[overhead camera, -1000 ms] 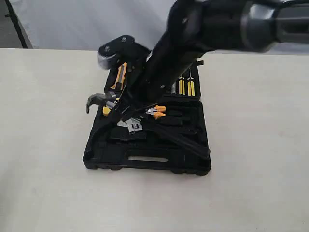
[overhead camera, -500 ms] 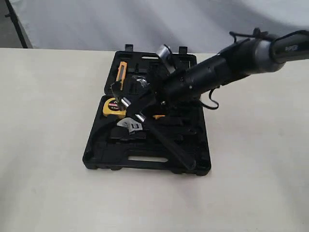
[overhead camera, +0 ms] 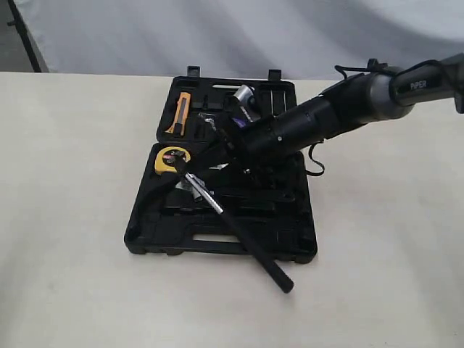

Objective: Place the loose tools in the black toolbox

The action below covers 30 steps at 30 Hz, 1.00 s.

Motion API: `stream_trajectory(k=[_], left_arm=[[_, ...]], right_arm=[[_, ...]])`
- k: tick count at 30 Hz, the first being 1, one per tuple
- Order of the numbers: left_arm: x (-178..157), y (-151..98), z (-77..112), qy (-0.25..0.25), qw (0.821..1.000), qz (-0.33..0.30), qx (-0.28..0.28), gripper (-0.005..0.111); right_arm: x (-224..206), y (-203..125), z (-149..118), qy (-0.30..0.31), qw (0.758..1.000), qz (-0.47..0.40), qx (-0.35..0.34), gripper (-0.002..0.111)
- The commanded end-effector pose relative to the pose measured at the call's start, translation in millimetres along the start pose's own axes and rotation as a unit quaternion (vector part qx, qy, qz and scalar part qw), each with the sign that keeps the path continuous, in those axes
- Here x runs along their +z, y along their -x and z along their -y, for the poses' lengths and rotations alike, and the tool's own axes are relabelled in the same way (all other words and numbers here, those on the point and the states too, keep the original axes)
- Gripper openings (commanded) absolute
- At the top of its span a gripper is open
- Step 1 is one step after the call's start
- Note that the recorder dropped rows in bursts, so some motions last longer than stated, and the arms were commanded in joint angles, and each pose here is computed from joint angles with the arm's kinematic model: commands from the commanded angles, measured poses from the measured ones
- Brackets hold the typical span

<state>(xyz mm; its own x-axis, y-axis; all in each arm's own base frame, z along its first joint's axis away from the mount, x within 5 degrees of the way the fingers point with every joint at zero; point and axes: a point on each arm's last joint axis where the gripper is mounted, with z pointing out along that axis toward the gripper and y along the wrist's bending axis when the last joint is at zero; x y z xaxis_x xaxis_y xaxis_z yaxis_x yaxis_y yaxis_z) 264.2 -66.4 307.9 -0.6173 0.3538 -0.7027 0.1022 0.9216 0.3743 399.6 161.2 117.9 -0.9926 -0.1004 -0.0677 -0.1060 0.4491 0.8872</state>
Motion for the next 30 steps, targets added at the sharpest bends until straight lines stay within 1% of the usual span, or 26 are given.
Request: stream_trajectory(k=[1,4,6,8,11,16,19,20,25,30], left_arm=[[-1,-2,0.3,-0.007,1.000,0.003,-0.011,0.001],[-1,-2,0.3,-0.007,1.000,0.003,-0.011,0.001],[-1,-2,0.3,-0.007,1.000,0.003,-0.011,0.001],[-1,-2,0.3,-0.007,1.000,0.003,-0.011,0.001],[-1,-2,0.3,-0.007,1.000,0.003,-0.011,0.001],[-1,-2,0.3,-0.007,1.000,0.003,-0.011,0.001],[-1,-2,0.3,-0.007,1.000,0.003,-0.011,0.001],[-1,-2,0.3,-0.007,1.000,0.003,-0.011,0.001],[-1,-2,0.3,-0.007,1.000,0.003,-0.011,0.001],[-1,-2,0.3,-0.007,1.000,0.003,-0.011,0.001]], right_arm=[[-20,12,1,-0.007,1.000,0.027,0.009,0.067],[-37,17,-1,0.003,1.000,0.022,0.012,0.066],[-44,23,-3,0.004,0.999,0.033,0.005,0.066],[-48,26,-10,0.002,0.999,0.037,-0.008,0.066],[-45,22,-24,-0.016,0.998,0.020,-0.050,0.066],[-30,3,-55,-0.087,0.985,-0.051,-0.136,0.066],[-13,-4,-67,-0.132,0.973,-0.072,-0.177,0.064],[-6,-7,-71,-0.137,0.969,-0.081,-0.188,0.063],[23,-20,-74,-0.165,0.952,-0.129,-0.223,0.063],[24,-19,-65,-0.185,0.947,-0.138,-0.222,0.063]])
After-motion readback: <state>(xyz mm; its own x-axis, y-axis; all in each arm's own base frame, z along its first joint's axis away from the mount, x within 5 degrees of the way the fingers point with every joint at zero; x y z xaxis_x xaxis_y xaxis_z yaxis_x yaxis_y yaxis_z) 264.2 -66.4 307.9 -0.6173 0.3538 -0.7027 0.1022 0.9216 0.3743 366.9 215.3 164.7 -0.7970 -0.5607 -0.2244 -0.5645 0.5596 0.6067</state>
